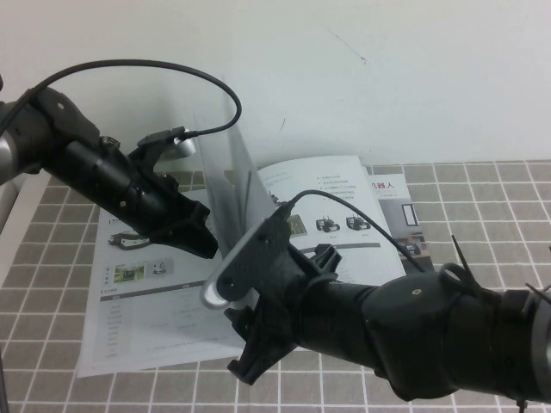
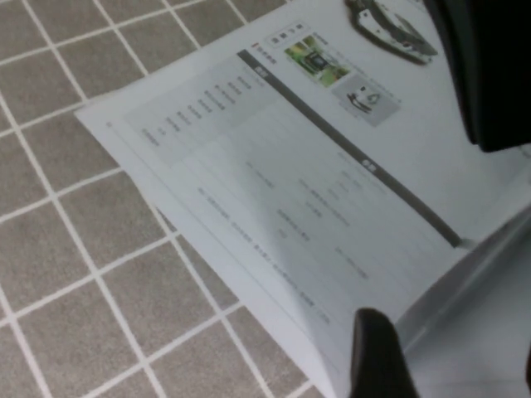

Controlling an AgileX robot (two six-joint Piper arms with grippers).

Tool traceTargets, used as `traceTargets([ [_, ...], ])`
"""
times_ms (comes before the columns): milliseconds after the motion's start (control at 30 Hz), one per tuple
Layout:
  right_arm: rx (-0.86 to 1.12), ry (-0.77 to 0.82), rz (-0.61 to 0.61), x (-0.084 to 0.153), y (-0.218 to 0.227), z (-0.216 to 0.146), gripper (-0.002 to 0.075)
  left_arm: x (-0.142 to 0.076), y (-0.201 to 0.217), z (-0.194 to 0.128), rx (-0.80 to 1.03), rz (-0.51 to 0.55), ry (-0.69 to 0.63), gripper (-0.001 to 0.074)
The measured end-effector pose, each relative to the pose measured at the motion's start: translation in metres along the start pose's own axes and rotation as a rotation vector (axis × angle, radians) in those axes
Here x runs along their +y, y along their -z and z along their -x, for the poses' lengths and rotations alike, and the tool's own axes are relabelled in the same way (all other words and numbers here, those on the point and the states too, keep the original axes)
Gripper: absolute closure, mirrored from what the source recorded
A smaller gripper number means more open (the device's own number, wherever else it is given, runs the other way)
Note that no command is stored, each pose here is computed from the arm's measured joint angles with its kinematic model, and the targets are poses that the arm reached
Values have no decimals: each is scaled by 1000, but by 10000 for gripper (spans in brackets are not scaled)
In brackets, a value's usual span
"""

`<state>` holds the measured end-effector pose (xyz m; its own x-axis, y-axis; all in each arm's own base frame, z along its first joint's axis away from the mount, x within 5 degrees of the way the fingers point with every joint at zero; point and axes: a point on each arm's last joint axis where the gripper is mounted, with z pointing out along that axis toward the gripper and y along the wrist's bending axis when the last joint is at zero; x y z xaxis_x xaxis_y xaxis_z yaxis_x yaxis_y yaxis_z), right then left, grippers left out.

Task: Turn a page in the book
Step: Open the closed book

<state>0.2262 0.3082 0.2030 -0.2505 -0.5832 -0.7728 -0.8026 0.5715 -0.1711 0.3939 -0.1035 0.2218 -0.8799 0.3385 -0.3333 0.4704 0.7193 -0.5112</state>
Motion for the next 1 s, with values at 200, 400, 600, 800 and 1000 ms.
traceTargets([
  [200, -30, -12, -64, -9, 21, 8, 360, 0, 0, 0, 0, 0, 0, 738],
  [400, 32, -9, -179, -20, 28, -6, 360, 0, 0, 0, 0, 0, 0, 738],
  [600, 51, -2, -195, -27, 27, -11, 360, 0, 0, 0, 0, 0, 0, 738],
  [800, 31, -68, -100, -46, 11, -15, 419, 0, 0, 0, -5, 4, 0, 738],
  [1000, -20, -236, 62, -73, -33, -16, 660, 0, 0, 0, -5, 4, 0, 738],
])
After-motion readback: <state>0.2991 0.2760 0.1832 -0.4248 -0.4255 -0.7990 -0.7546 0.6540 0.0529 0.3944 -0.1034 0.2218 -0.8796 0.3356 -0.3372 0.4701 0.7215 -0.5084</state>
